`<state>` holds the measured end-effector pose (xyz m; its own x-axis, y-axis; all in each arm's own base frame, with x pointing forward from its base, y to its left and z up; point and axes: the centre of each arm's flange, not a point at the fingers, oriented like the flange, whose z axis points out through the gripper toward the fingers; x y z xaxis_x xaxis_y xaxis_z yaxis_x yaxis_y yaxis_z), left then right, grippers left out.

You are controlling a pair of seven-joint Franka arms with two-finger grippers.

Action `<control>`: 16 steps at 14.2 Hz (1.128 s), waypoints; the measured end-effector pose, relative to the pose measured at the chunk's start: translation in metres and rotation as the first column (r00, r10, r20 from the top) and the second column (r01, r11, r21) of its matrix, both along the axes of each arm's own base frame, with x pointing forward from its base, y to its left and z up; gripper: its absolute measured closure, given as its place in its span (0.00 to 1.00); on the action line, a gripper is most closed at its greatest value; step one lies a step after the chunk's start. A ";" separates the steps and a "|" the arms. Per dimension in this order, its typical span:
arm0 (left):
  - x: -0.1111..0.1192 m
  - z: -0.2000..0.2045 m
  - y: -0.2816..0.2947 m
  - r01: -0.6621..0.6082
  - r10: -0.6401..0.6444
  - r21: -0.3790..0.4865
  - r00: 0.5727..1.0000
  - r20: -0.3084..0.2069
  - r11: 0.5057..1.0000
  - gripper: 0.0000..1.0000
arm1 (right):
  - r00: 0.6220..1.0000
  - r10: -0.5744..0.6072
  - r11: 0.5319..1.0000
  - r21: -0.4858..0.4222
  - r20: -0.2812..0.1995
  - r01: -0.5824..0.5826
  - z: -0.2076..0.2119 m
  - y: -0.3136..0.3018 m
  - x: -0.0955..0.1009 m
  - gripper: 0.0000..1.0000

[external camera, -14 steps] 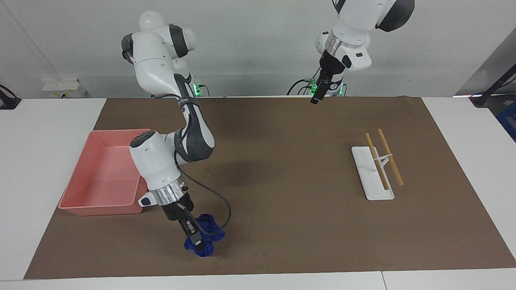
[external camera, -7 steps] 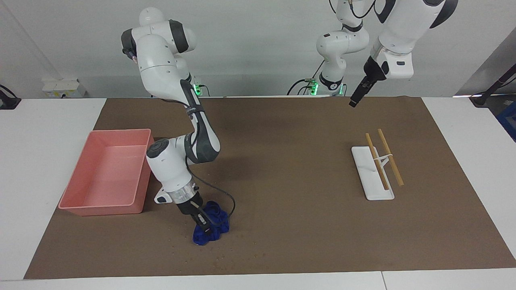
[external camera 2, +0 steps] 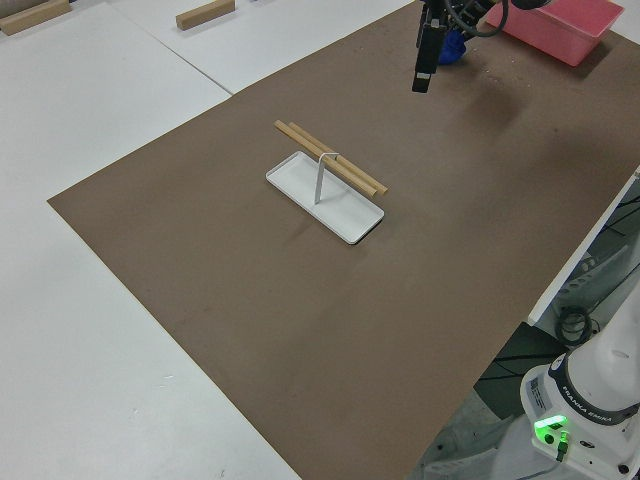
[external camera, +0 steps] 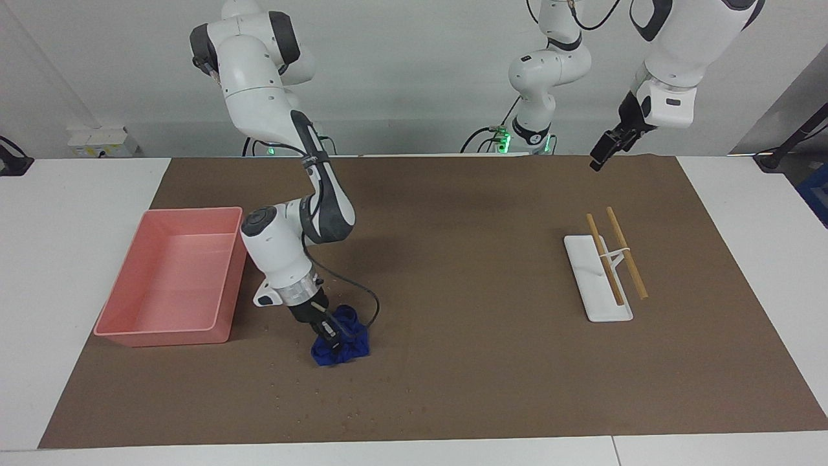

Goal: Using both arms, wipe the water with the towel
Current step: 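Wipe the towel across the wet table area with the right gripper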

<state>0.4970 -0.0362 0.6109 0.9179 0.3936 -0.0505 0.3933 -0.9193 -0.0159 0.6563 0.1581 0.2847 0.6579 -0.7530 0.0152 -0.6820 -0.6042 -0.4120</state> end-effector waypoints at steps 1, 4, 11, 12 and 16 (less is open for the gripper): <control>0.002 0.002 0.005 0.021 -0.021 0.003 1.000 0.019 1.000 0.00 | 1.000 0.004 1.000 -0.007 -0.016 -0.004 0.001 -0.002 -0.014 0.90; 0.003 0.007 0.011 0.094 -0.095 0.021 0.995 0.042 0.995 0.00 | 0.997 0.018 0.999 -0.029 -0.076 -0.020 0.003 -0.009 -0.062 0.90; 0.027 -0.012 0.010 0.159 -0.160 0.039 0.986 0.036 0.987 0.00 | 0.949 0.080 0.994 -0.040 -0.304 -0.097 0.009 -0.019 -0.146 0.90; 0.031 -0.015 0.009 0.161 -0.162 0.039 0.986 0.036 0.986 0.00 | 0.936 0.092 0.993 -0.037 -0.341 -0.111 0.010 -0.020 -0.154 0.90; 0.045 -0.031 0.009 0.165 -0.166 0.041 0.986 0.025 0.985 0.00 | 0.916 0.108 0.992 -0.021 -0.386 -0.126 0.035 -0.032 -0.164 0.90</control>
<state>0.5417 -0.0274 0.5797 0.9714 0.2370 -0.0118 0.2363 -0.9707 -0.0440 0.4925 0.1264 0.3201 0.7035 -0.6744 -0.2242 -0.7053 -0.7013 -0.1037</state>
